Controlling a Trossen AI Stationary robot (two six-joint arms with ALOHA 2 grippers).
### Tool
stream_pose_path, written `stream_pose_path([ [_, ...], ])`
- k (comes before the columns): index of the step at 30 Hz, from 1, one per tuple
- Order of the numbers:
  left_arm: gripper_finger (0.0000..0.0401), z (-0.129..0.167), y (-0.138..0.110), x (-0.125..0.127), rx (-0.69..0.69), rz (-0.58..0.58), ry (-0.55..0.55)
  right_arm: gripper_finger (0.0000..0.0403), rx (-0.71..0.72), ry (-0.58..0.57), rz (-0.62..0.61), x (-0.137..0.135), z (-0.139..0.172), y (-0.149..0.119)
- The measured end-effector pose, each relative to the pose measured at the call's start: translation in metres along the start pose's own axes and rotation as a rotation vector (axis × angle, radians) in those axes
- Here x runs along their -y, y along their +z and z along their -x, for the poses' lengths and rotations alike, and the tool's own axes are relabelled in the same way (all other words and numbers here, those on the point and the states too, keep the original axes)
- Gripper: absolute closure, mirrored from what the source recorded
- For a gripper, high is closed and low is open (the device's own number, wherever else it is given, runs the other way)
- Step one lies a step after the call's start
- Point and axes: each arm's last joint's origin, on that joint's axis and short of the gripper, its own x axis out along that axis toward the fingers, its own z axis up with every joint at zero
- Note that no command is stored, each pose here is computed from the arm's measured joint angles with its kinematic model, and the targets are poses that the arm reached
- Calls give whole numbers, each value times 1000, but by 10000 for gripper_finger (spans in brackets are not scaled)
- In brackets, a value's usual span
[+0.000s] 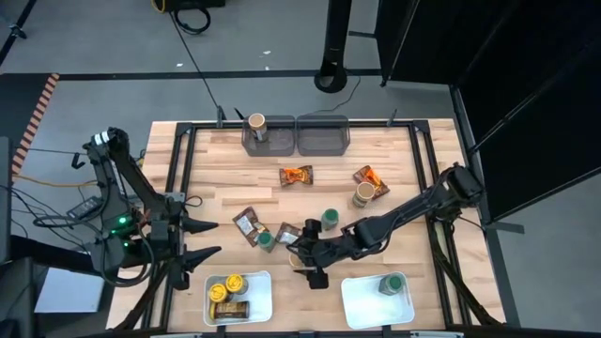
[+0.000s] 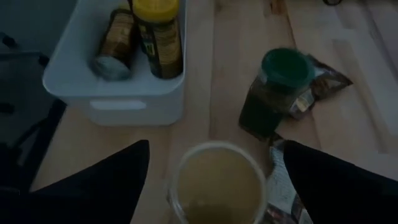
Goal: Sort spices by type
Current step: Put the bottom golden seasoning bottle into the left black bin
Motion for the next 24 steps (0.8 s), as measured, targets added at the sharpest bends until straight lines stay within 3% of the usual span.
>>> stream_pose_path([
  [18, 133, 0, 0, 0, 0, -3, 0, 32, -70, -51, 21, -5, -22, -20],
  [24, 133, 0, 0, 0, 0, -7, 1, 86, -86, -39, 8, -1, -23, -20],
])
